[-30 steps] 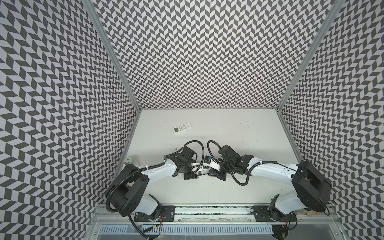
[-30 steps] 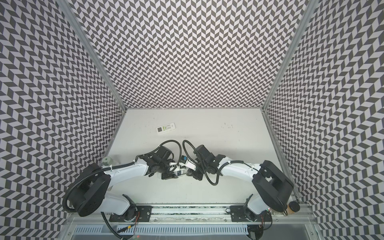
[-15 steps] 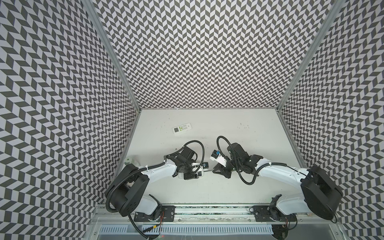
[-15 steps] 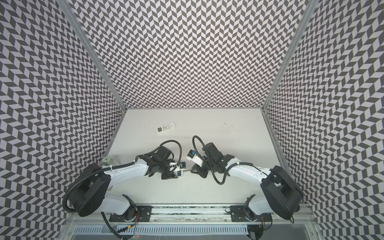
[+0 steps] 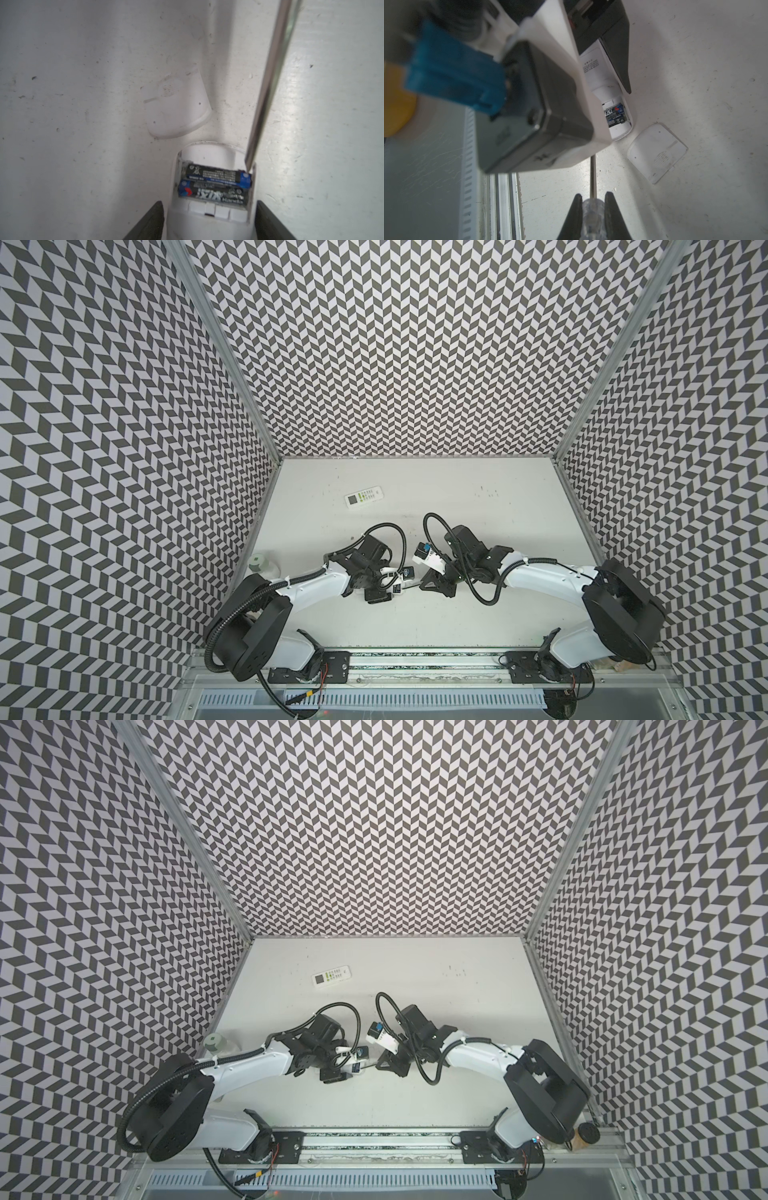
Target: Unload the batteries from the remote control
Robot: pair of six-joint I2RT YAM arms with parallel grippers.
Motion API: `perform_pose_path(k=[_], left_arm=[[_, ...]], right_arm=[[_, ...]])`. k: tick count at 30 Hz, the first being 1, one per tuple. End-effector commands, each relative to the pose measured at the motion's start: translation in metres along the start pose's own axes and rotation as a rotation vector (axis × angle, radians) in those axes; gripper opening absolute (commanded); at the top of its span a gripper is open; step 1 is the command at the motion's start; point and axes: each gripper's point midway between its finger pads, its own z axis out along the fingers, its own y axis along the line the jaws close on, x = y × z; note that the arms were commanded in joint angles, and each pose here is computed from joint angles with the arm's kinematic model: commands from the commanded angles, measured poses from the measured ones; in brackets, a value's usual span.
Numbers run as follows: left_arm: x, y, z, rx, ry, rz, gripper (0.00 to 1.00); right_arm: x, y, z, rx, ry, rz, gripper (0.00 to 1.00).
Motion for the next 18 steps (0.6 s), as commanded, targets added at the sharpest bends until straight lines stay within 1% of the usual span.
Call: perform_pose_path(k=[1, 4, 9, 12, 18], left_arm=[[0.023, -0.011, 0.001, 0.029, 0.069, -0.001, 0.72], [0.026, -0.015, 0.001, 0.037, 0.076, 0.006, 0.72], [0.032, -0.02, 0.002, 0.058, 0.08, -0.003, 0.65], [0.031, -0.024, 0.002, 0.072, 0.071, -0.01, 0.6], [0.034, -0.028, 0.003, 0.083, 0.074, -0.006, 0.48]], right_arm=[[-0.015, 0.001, 0.002, -0.011, -0.031, -0.049, 0.0], [-0.013, -0.002, 0.007, -0.013, -0.013, -0.041, 0.0], [-0.019, 0.0, 0.009, -0.029, -0.018, -0.048, 0.0], [-0.014, 0.0, 0.012, -0.04, 0.011, -0.045, 0.0], [-0.012, 0.007, 0.013, -0.08, 0.014, -0.039, 0.0]])
